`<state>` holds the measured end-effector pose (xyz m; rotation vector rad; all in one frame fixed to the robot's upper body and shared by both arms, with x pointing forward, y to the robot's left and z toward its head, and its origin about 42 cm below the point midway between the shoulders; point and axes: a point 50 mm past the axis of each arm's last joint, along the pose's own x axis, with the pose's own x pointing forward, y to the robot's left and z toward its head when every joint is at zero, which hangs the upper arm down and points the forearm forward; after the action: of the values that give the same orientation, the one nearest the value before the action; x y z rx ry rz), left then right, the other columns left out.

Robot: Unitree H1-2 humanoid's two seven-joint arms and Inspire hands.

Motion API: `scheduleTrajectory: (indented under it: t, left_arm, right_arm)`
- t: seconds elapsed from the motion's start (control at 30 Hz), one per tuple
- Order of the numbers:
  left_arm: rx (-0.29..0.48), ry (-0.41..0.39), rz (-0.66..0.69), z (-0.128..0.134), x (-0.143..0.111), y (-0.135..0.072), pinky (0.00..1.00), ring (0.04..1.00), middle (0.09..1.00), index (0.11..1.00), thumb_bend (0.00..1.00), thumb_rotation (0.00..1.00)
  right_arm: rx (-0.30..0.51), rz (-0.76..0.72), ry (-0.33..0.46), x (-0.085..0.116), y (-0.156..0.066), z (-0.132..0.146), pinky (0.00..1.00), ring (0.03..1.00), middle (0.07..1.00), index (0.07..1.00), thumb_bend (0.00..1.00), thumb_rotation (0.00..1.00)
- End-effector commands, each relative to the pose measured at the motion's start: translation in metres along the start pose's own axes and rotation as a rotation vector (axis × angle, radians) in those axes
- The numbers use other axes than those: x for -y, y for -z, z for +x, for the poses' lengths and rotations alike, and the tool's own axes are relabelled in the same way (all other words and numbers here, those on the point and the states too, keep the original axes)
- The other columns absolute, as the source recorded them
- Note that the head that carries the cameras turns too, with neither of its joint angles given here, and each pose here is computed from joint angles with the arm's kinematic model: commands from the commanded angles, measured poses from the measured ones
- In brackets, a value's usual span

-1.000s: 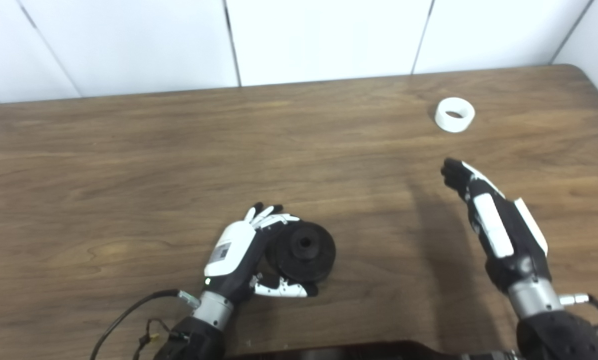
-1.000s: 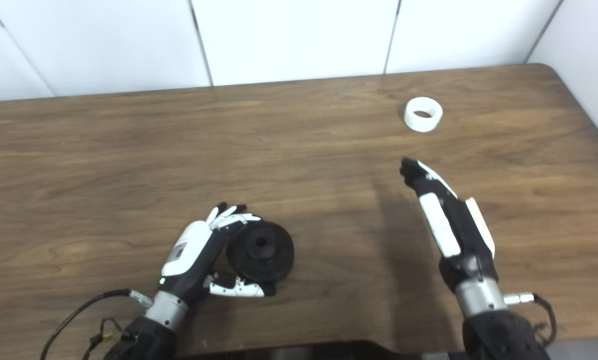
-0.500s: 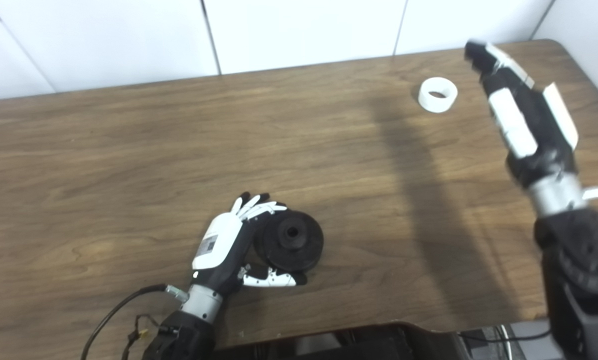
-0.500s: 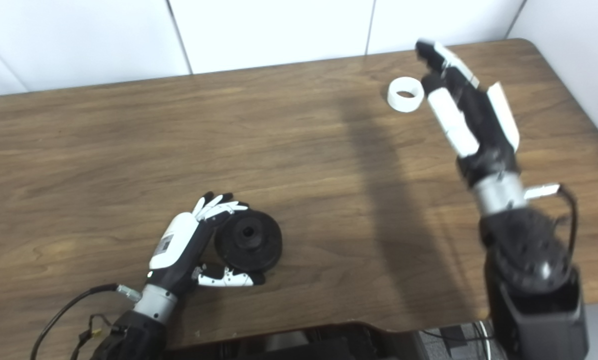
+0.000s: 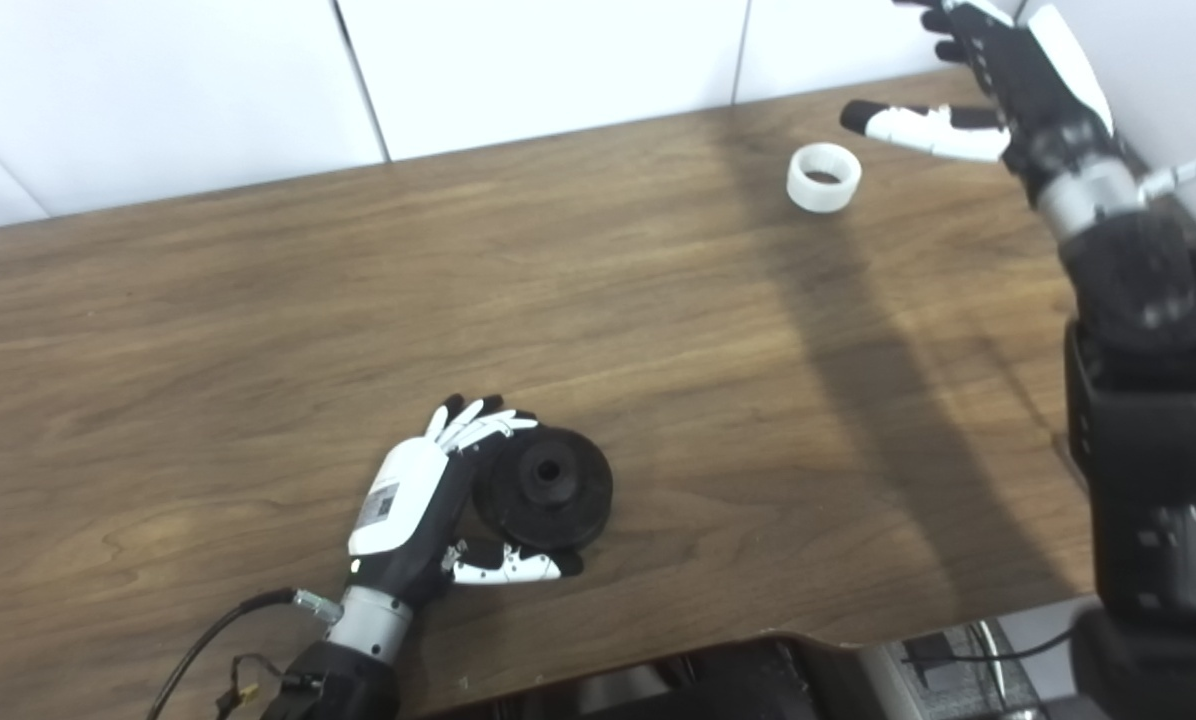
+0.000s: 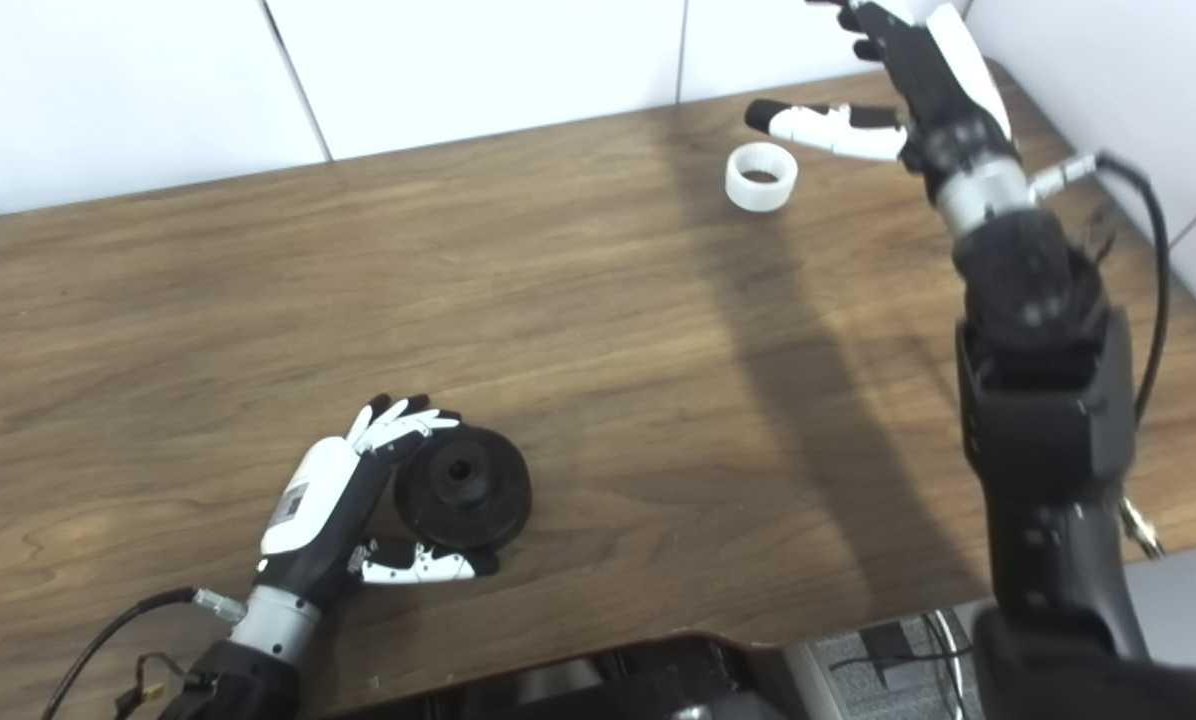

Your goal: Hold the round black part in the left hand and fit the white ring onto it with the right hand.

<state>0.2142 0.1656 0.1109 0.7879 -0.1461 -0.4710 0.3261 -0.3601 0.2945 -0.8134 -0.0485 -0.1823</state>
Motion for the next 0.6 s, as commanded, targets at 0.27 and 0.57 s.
scheduleTrajectory:
  t: [0.27,0.57]
  left_arm:
    - [-0.048,0.032,0.007,-0.011,0.006,0.014,1.00,0.926,0.827,0.487,0.52,0.06]
    - [-0.054,0.040,0.024,-0.019,0.014,0.019,1.00,0.932,0.833,0.487,0.52,0.06]
  right_arm:
    - [-0.079,-0.273,-0.110,0.003,0.003,0.047,0.88,0.957,0.959,0.858,0.90,0.29]
    - [-0.123,-0.344,-0.140,-0.006,0.009,0.076,0.95,0.973,0.966,0.871,0.93,0.29]
